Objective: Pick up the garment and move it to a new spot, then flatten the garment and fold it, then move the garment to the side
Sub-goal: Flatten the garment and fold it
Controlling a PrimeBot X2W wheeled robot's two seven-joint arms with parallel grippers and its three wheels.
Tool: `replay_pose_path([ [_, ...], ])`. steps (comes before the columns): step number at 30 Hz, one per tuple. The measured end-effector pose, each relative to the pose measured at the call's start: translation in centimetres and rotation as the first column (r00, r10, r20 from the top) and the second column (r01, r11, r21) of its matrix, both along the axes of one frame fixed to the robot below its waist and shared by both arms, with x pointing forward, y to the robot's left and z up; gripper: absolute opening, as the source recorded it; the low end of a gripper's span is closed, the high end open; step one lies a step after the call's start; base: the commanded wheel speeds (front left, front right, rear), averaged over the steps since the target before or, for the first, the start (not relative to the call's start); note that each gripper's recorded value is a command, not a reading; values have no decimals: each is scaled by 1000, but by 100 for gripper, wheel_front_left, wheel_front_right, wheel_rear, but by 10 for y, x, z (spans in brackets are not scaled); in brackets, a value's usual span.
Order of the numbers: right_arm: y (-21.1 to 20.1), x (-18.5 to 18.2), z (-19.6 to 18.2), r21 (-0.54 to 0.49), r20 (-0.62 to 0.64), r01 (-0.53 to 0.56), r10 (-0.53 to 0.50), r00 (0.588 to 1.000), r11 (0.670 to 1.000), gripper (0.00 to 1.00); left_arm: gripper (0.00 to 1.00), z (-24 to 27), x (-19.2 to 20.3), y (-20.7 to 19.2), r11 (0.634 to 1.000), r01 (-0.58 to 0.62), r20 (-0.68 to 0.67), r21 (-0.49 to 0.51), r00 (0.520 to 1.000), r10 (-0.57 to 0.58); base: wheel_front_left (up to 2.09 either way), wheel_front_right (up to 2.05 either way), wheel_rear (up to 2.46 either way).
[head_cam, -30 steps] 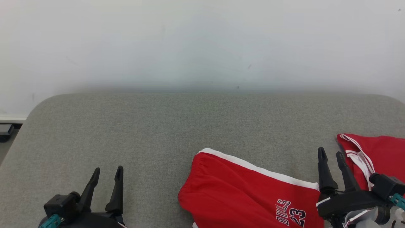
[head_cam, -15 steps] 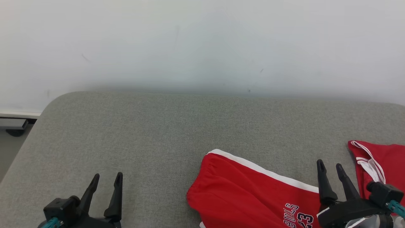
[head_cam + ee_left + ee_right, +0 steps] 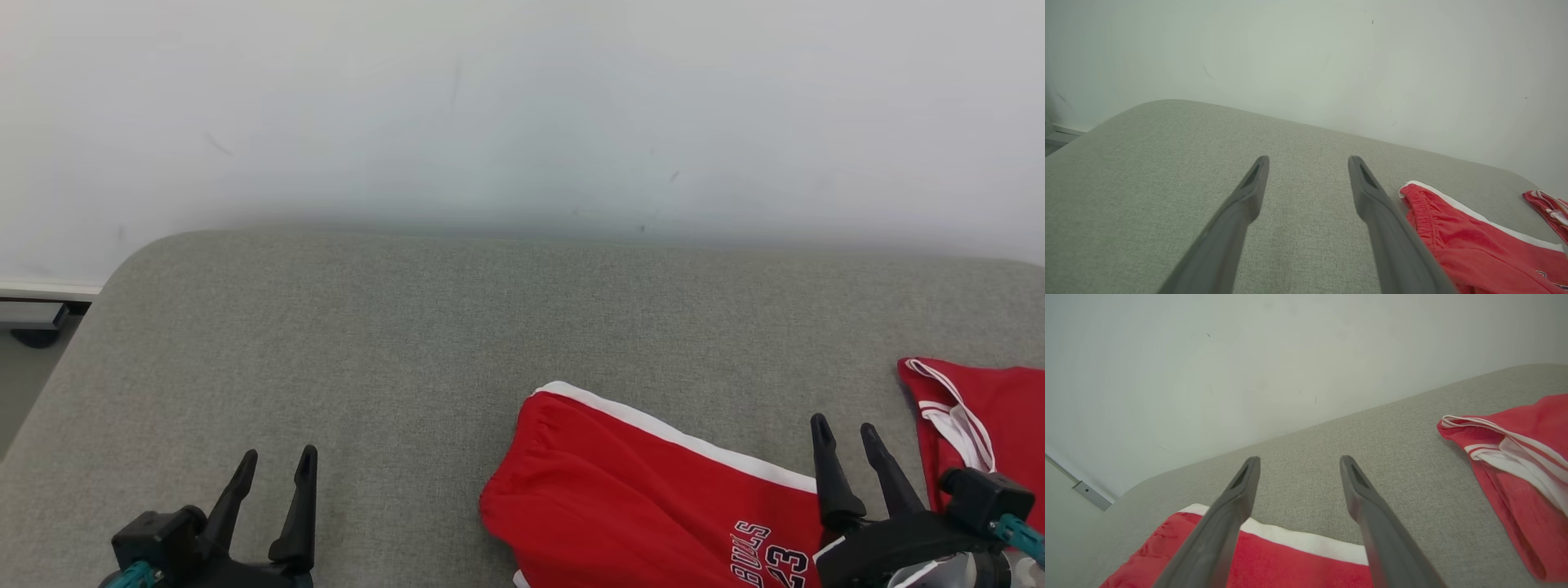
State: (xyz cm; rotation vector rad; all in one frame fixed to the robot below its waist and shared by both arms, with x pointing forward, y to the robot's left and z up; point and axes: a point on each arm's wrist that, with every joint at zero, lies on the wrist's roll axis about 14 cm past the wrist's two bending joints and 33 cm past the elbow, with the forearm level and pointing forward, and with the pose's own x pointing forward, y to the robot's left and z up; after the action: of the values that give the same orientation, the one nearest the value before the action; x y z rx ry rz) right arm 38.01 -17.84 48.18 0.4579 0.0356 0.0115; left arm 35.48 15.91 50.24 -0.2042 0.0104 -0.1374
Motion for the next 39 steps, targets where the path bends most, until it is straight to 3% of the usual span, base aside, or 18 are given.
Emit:
replay_pose_path([
  [14,0,0,-2,-1,-15,-4,4,1000,1000,100,100,-1,6,-11,999,32,-15,-7,999,-32,0,0,0],
  [21,-26,3,-14,-20,-124,39,-41,991,999,100,100,17,24,-34,992,120,-32,35,992,-119,0,0,0],
  [25,-36,5,-19,-13,-206,36,-38,978,999,100,100,8,32,-50,983,174,-150,54,975,-164,0,0,0],
  [32,-26,7,-24,-33,-366,-75,58,929,997,100,100,-1,44,-89,951,303,-351,64,899,-263,0,0,0],
  [39,-24,-7,-43,-69,-545,-165,101,832,984,100,100,10,66,-124,899,414,-443,141,839,-317,0,0,0],
])
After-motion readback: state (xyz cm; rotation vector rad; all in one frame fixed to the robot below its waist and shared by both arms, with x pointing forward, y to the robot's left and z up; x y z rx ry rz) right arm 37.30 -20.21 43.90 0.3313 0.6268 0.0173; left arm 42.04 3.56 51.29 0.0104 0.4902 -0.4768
